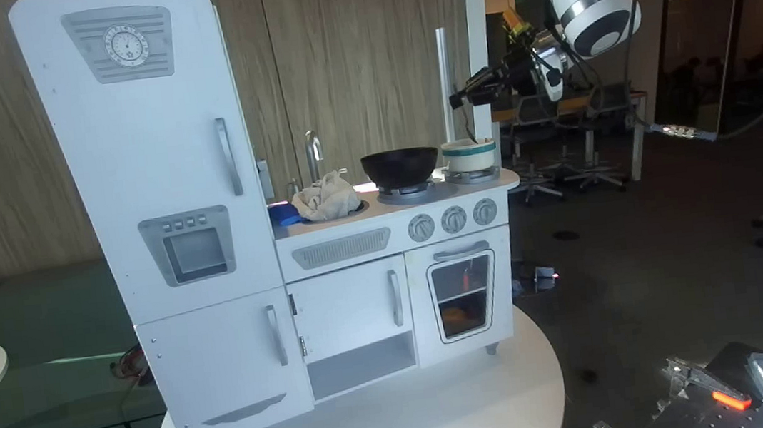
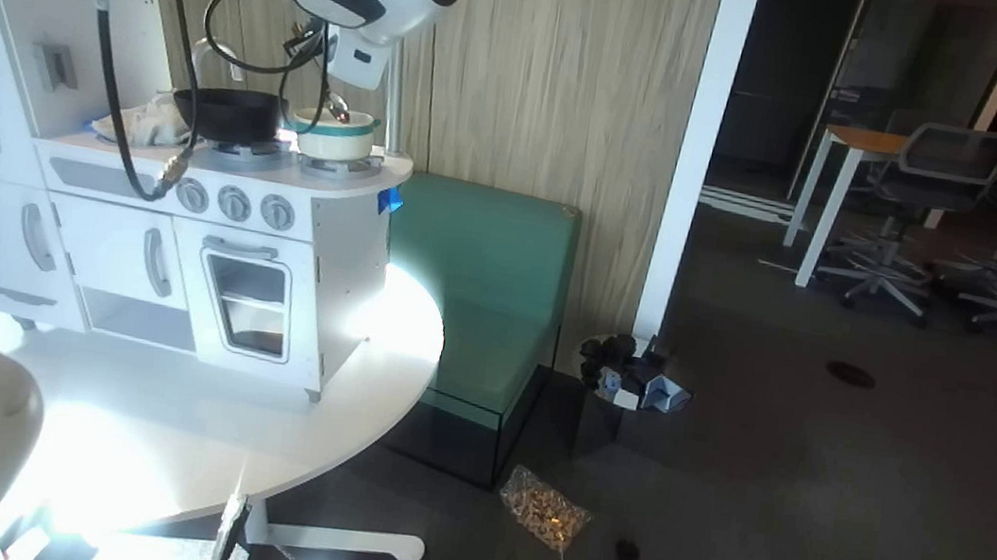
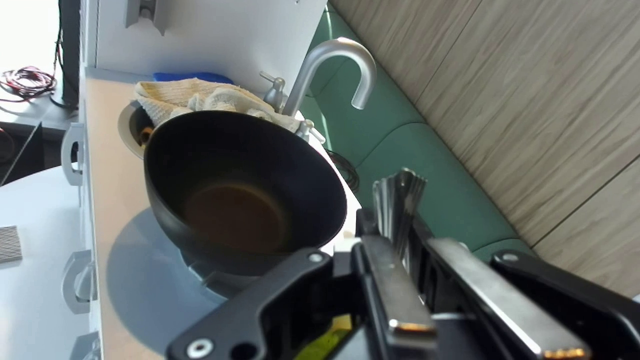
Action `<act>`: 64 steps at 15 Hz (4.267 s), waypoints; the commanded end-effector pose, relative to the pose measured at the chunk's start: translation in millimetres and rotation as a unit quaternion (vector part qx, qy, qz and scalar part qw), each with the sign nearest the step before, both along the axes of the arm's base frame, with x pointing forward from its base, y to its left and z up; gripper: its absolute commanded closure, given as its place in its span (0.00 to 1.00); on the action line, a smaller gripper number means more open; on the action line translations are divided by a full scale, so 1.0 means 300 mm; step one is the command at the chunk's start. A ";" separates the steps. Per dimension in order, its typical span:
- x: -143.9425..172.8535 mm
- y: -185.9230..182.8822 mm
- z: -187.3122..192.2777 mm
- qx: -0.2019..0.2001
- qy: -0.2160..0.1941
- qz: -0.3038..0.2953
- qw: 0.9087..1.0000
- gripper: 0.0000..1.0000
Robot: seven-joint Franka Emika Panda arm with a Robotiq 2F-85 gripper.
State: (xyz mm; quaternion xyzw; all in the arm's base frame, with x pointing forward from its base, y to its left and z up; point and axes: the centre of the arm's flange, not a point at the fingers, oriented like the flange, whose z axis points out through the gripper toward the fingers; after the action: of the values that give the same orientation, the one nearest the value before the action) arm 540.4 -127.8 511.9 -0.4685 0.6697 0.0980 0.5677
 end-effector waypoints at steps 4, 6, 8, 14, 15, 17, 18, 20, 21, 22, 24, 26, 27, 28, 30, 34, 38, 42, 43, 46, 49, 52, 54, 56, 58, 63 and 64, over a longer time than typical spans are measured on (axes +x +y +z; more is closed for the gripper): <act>-0.023 0.008 -0.097 0.026 0.002 -0.009 1.000 0.92; -0.017 0.012 -0.107 0.026 0.003 -0.007 1.000 0.92; -0.010 0.021 -0.094 0.022 -0.005 -0.004 1.000 0.92; 0.043 0.088 -0.020 0.005 -0.035 0.030 0.999 0.92; 0.048 0.098 -0.008 0.001 -0.038 0.033 0.999 0.92; 0.042 0.124 0.050 -0.018 -0.051 0.039 0.998 0.92; 0.039 0.139 0.078 -0.026 -0.060 0.044 0.997 0.92; 0.040 0.185 0.137 -0.043 -0.075 0.061 0.994 0.92; 0.045 0.218 0.166 -0.054 -0.080 0.075 0.993 0.92; 0.054 0.257 0.191 -0.065 -0.082 0.091 0.990 0.92; 0.075 0.355 0.231 -0.095 -0.082 0.129 0.984 0.92; 0.095 0.467 0.257 -0.125 -0.080 0.176 0.973 0.92; 0.100 0.525 0.265 -0.139 -0.082 0.205 0.965 0.92; 0.103 0.586 0.270 -0.148 -0.086 0.239 0.956 0.92; 0.101 0.692 0.291 -0.154 -0.100 0.298 0.937 0.92; 0.139 0.817 0.305 -0.122 -0.113 0.391 0.905 0.92; 0.258 0.886 0.194 -0.088 -0.074 0.457 0.882 0.92; 0.370 0.967 0.068 -0.065 -0.037 0.504 0.860 0.92; 0.388 0.987 0.035 -0.063 -0.028 0.516 0.854 0.92; 0.430 1.031 -0.049 -0.046 0.000 0.540 0.841 0.92; 0.465 1.040 -0.107 -0.035 0.026 0.546 0.836 0.92; 0.496 1.022 -0.139 -0.045 0.043 0.547 0.835 0.92; 0.514 1.012 -0.155 -0.050 0.054 0.547 0.834 0.92; 0.525 1.010 -0.172 -0.052 0.065 0.549 0.832 0.92; 0.528 1.014 -0.186 -0.052 0.075 0.553 0.828 0.92; 0.538 1.019 -0.235 -0.052 0.104 0.560 0.820 0.82; 0.540 1.019 -0.240 -0.050 0.106 0.560 0.820 0.84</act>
State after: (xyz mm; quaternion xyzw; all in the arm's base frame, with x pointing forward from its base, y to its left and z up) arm 686.0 174.0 432.1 -0.7745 0.3530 0.4069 0.3317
